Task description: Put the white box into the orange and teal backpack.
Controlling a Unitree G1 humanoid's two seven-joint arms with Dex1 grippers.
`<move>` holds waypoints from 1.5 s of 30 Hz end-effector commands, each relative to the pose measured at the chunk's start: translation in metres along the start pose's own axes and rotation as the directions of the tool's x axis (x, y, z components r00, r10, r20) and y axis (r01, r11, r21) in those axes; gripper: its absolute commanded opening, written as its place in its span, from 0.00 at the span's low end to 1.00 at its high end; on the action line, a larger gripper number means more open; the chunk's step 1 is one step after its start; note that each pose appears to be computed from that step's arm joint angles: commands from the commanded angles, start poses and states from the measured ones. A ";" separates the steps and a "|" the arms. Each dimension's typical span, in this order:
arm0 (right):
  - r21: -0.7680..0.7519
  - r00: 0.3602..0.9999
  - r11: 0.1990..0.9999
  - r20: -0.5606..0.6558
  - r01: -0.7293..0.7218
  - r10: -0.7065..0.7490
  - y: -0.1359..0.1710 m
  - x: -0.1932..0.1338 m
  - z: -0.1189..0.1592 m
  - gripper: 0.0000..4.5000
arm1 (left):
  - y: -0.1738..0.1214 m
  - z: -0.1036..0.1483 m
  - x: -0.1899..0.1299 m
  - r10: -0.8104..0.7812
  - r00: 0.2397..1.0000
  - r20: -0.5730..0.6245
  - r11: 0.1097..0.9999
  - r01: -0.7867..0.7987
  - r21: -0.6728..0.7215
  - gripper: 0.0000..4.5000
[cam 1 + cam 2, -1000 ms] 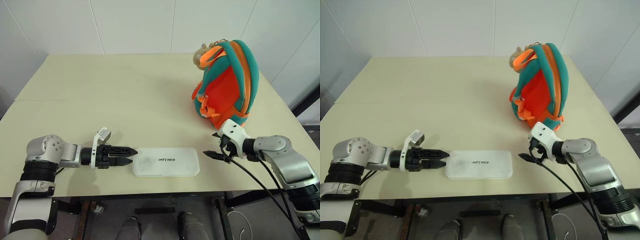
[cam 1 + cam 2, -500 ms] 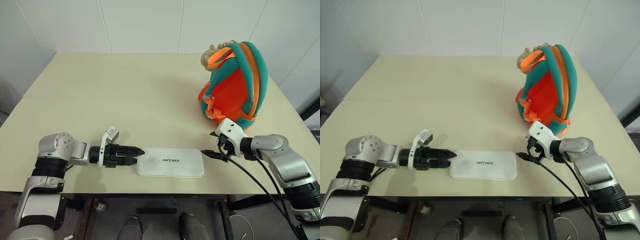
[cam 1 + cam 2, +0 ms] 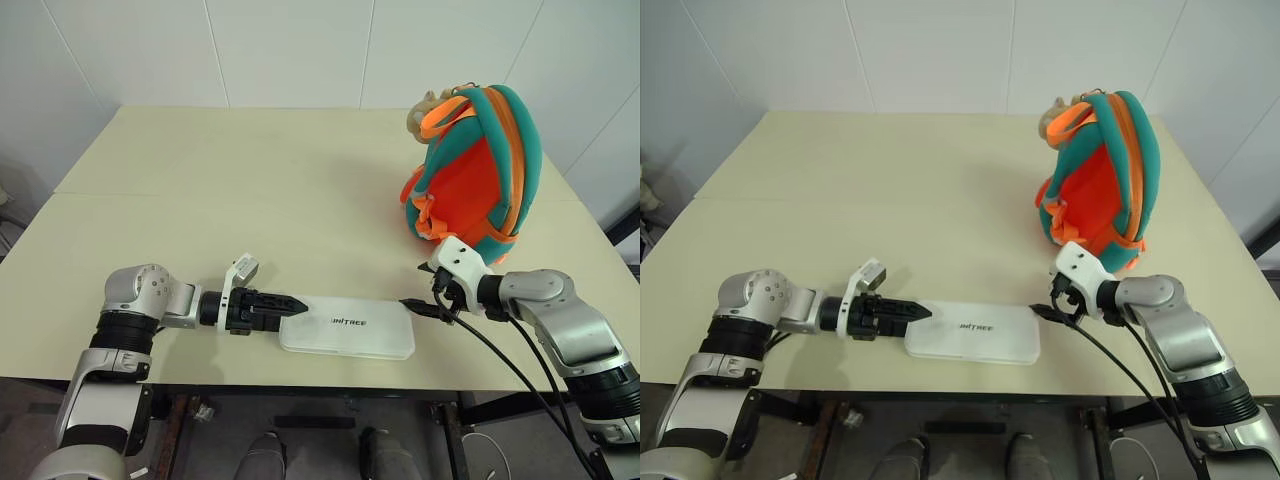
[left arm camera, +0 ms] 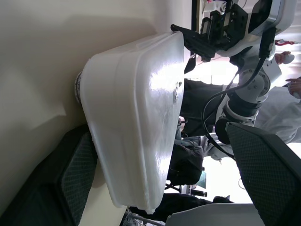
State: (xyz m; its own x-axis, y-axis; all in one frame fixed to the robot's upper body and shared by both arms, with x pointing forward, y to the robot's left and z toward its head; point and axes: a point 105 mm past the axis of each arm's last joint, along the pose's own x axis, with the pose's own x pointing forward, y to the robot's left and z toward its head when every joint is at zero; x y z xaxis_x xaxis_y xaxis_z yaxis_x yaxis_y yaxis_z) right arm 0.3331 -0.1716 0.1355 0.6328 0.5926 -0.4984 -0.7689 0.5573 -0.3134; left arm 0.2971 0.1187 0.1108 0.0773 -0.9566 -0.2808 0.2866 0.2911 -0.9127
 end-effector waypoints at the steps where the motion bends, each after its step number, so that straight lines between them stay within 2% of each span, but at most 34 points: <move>1: -0.025 1.000 1.000 0.018 0.002 -0.002 0.001 -0.004 0.006 1.00 | 0.032 -0.018 0.006 0.129 0.990 -0.049 0.989 -0.132 -0.070 0.86; 7: -0.027 1.000 1.000 0.015 0.009 -0.008 0.000 -0.006 0.006 1.00 | 0.033 -0.020 0.006 0.151 0.987 -0.062 0.988 -0.153 -0.030 0.43; 9: -0.028 1.000 1.000 0.015 0.010 -0.010 0.000 -0.006 0.006 1.00 | 0.032 -0.019 0.006 0.156 0.986 -0.063 0.987 -0.158 -0.015 0.35; 13: -0.028 1.000 0.999 0.023 0.016 -0.015 -0.002 -0.006 0.008 1.00 | 0.030 -0.018 0.005 0.156 0.985 -0.068 0.988 -0.156 0.005 0.33; 20: 0.034 0.990 0.995 0.105 0.092 -0.095 -0.015 -0.014 0.021 1.00 | 0.005 -0.005 -0.008 0.051 0.999 0.001 0.998 -0.051 0.041 0.31; 26: 0.182 0.956 0.971 0.219 0.155 -0.194 -0.024 -0.028 0.035 1.00 | -0.018 0.011 -0.026 -0.092 0.987 0.129 0.995 0.085 0.056 0.28; 32: 0.292 0.903 0.936 0.316 0.198 -0.290 -0.031 -0.036 0.055 1.00 | -0.036 0.027 -0.041 -0.201 0.945 0.260 0.978 0.179 0.106 0.28; 35: 0.343 0.849 0.913 0.393 0.222 -0.354 -0.040 -0.035 0.072 1.00 | -0.048 0.039 -0.049 -0.268 0.905 0.330 0.962 0.234 0.141 0.28; 45: 0.466 0.749 0.846 0.456 0.259 -0.481 -0.071 -0.003 0.106 1.00 | -0.058 0.047 -0.052 -0.317 0.857 0.406 0.948 0.269 0.171 0.28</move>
State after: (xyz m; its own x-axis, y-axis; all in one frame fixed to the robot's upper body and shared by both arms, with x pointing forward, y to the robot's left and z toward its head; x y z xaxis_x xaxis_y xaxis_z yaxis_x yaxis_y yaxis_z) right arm 0.3906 -0.1490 0.2303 0.8748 0.4774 0.0830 -0.4791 0.8778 0.0013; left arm 0.3228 0.1485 0.1769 0.3671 -0.9243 0.1040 0.4016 0.0566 -0.9141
